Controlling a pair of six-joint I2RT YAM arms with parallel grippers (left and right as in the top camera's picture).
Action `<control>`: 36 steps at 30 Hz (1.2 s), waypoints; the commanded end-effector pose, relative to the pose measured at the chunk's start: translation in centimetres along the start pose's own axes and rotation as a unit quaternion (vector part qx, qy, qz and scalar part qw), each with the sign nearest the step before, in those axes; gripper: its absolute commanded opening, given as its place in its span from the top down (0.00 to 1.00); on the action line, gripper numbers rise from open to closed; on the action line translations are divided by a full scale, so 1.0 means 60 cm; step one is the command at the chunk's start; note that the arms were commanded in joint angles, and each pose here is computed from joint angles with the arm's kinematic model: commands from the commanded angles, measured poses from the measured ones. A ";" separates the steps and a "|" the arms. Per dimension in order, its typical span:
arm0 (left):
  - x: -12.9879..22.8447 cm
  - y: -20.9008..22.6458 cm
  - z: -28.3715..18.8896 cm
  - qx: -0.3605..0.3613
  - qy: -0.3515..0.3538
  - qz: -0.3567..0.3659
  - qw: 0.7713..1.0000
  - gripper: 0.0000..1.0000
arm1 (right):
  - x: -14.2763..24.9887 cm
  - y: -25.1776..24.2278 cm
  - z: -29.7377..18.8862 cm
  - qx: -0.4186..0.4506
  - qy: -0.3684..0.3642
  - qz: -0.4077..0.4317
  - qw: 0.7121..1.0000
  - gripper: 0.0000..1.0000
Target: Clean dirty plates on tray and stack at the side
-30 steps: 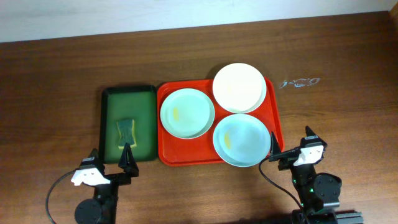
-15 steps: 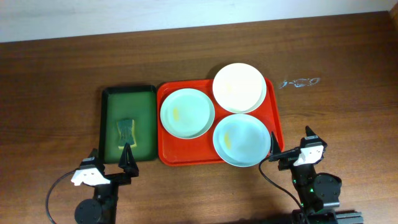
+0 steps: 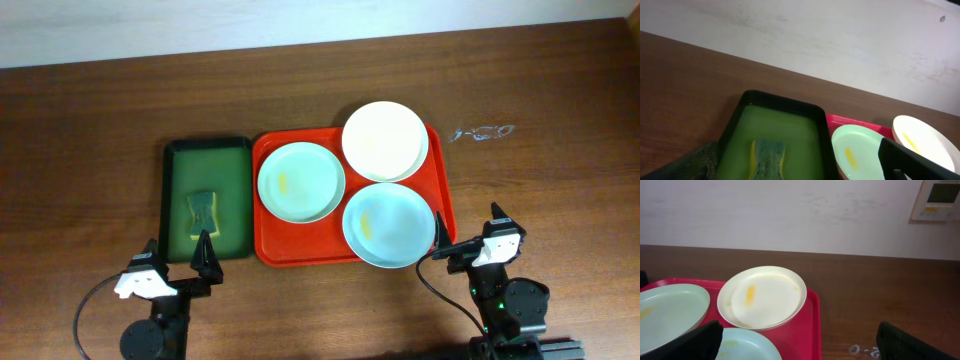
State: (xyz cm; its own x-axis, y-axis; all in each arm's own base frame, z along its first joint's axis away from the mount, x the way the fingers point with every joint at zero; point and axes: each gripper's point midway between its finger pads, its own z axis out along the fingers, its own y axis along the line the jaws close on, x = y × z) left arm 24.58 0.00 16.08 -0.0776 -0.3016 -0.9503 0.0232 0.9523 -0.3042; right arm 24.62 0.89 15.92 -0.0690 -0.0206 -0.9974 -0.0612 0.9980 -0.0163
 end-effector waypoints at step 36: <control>-0.161 -0.072 -0.013 0.009 0.067 -0.006 0.998 0.01 | -0.197 0.048 -0.021 -0.080 0.146 0.118 0.979 0.02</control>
State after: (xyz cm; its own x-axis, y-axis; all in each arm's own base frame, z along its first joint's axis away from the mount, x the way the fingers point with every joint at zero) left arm 23.85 -0.72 24.80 -0.1663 -0.3067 -0.9371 0.0260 0.9487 -0.3151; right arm 22.82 2.91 26.69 -0.2935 0.1605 -0.9424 -0.1245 0.9710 0.2042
